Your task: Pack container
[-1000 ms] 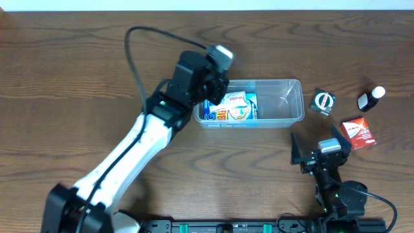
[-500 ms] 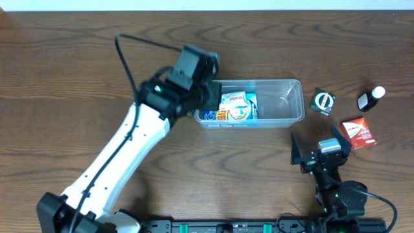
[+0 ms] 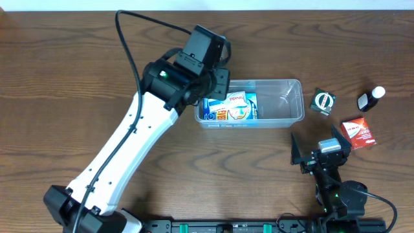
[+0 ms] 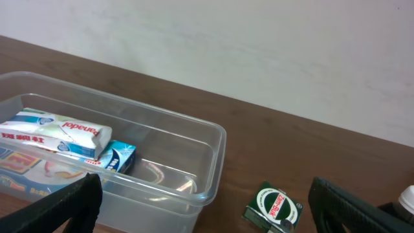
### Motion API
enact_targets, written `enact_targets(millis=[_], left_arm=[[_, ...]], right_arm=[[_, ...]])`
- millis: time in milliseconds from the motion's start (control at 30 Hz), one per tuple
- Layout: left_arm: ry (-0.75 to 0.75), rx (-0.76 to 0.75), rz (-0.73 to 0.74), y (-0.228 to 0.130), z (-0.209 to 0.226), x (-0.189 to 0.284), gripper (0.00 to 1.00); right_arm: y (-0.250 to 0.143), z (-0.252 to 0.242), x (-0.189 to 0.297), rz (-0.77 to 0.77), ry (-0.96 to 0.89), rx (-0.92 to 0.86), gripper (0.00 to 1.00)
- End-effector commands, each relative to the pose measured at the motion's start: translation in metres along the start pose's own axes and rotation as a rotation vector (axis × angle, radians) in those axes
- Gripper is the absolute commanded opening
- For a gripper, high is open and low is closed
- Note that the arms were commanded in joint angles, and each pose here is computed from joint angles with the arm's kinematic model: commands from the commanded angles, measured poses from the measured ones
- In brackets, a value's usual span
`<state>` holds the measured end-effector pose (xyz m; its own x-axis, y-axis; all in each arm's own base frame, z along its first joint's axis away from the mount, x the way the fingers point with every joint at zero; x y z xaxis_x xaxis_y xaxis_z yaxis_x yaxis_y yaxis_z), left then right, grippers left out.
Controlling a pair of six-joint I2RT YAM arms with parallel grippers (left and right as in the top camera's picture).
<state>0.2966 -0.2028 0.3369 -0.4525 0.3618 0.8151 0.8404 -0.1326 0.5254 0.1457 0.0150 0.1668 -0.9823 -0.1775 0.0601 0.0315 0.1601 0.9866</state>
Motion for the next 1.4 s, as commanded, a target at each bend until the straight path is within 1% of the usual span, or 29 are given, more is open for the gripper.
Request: enact_targets(millis=[0,133,233,367,533,733,833,1133,1367], left_arm=[[-0.004,0.005,-0.019,0.002,-0.005,-0.007,0.06],[0.003,0.11,0.014,0.001,-0.01,-0.031,0.06],[0.066,0.173,0.088,-0.006,-0.006,-0.059,0.06],[0.152,0.222,0.183,-0.016,0.003,-0.096,0.06],[0.203,0.269,0.256,-0.025,0.01,-0.12,0.06],[0.247,0.269,0.343,-0.037,0.015,-0.128,0.06],[0.214,0.277,0.371,-0.04,0.012,-0.128,0.06],[0.205,0.281,0.397,-0.043,0.012,-0.131,0.06],[0.227,0.256,0.447,-0.051,0.016,-0.153,0.05]], right_arm=[[-0.001,0.001,0.0,0.002,0.008,-0.007,0.99],[-0.001,0.001,0.0,0.002,0.007,-0.007,0.99],[-0.001,0.001,0.0,0.002,0.007,-0.008,0.99],[-0.001,0.001,0.0,0.002,0.007,-0.008,0.99],[-0.001,0.001,0.0,0.002,0.007,-0.008,0.99],[-0.001,0.001,0.0,0.002,0.007,-0.008,0.99],[-0.001,0.001,0.0,0.002,0.007,-0.008,0.99],[-0.001,0.001,0.0,0.002,0.007,-0.008,0.99],[-0.001,0.001,0.0,0.002,0.008,-0.007,0.99]])
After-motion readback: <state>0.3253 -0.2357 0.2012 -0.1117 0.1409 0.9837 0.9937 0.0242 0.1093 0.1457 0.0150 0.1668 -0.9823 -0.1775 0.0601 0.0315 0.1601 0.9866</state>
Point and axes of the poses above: each gripper's point midway between its finger pads, its own x axis back along the fingers, its own z axis along the line the jaws close on, y = z × x, the point moved 10 cm from there along x, back along the fingers
